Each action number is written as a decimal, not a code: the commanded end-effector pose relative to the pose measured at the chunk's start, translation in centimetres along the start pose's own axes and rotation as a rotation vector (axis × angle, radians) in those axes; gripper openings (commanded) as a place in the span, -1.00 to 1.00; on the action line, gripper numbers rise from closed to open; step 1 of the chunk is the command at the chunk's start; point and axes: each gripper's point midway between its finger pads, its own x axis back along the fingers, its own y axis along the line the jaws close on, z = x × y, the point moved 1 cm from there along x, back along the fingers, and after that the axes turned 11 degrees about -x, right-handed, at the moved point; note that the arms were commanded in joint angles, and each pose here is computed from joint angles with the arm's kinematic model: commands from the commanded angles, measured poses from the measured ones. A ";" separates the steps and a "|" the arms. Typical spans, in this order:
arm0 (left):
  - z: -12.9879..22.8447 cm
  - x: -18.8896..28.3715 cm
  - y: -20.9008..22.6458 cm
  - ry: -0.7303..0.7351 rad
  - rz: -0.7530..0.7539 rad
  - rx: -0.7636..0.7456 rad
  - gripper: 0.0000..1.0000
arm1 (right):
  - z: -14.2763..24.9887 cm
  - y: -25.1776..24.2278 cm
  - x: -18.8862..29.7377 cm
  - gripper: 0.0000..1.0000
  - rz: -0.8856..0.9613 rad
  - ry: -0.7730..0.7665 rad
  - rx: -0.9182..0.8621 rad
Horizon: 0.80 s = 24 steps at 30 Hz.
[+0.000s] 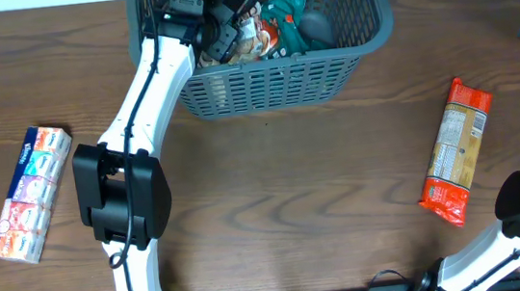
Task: Pack container
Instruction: 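Carry the wipes pouch into the basket and release it, then lower the left gripper onto the tissue-pack strip and grasp it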
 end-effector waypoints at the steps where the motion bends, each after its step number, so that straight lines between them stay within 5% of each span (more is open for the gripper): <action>1: -2.4 5.7 2.6 -0.078 -0.099 -0.005 0.68 | 0.0 0.0 0.1 0.98 -0.001 -0.002 0.003; 6: -4.5 14.9 5.9 -0.173 -0.279 -0.023 1.00 | 0.0 0.0 0.1 0.99 -0.001 -0.002 0.003; 12: -2.2 25.7 9.7 -0.202 -0.477 0.070 0.97 | 0.0 0.0 0.1 0.98 -0.001 -0.001 0.004; 24: 21.5 32.3 14.4 0.289 -0.509 0.517 0.97 | -0.1 0.0 0.1 0.98 -0.002 -0.006 0.012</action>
